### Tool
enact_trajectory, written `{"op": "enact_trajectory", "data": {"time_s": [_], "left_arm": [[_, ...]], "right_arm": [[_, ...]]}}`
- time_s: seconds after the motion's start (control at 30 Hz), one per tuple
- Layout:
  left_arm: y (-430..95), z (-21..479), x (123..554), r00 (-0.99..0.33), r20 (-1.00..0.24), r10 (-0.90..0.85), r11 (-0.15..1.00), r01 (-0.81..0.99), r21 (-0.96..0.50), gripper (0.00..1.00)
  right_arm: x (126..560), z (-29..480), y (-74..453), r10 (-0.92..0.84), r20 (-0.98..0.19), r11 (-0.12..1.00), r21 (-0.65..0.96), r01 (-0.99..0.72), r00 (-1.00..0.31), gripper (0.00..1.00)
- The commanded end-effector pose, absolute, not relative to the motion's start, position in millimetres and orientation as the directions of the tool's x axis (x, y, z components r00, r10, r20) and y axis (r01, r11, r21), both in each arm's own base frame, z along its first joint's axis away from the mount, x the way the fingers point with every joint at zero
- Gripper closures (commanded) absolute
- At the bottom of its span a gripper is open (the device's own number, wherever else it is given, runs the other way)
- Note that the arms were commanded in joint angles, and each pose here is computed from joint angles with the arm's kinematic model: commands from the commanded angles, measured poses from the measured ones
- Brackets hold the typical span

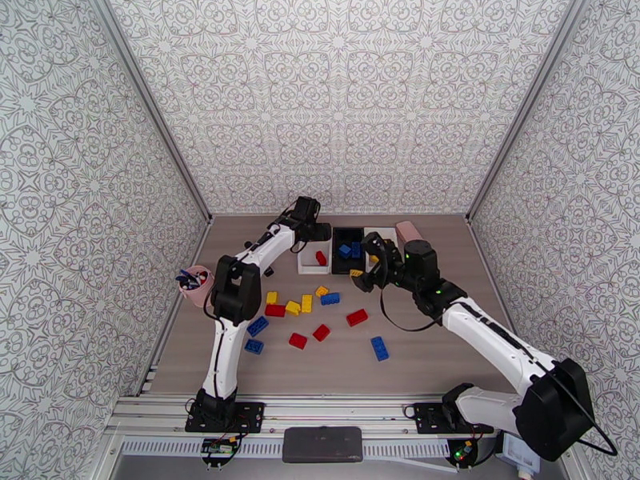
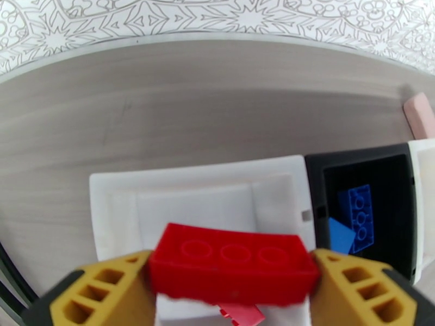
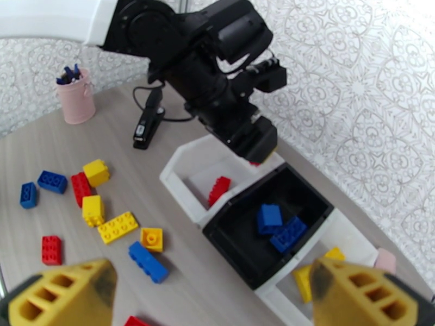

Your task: Sort the legos into containers by color

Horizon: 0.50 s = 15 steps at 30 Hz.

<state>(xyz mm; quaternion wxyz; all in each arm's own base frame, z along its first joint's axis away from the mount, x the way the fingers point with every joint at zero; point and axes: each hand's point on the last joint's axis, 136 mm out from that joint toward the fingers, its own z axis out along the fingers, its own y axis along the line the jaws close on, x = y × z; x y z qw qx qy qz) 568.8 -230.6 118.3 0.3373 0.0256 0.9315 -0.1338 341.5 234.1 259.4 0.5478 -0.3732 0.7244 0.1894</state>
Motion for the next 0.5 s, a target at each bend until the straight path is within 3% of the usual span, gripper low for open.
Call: {"op": "enact_trajectory", "data": {"time_s": [0.0,0.2,0.47], "left_arm": [[-229,145,562,-0.755,-0.654,-0.043,0.956,0.160,-0.247,0.16],[-229,176,547,-0.713,-0.699,-0.048,0.943,0.198,-0.266,0.01],[-222,230,505,-0.580,-0.814,-0.044,0.924,0.286,-0.254,0.00]], "right_arm": [[340,264,228,-0.313,-0.941,0.675,-0.127,-0.727,-0.126,0.03],[341,263,224,-0.291,-0.945,0.701,-0.104,-0.705,-0.150,0.03],[349,261,199,-0.254,-0.946,0.807,-0.094,-0.583,-0.200,0.04]]}}
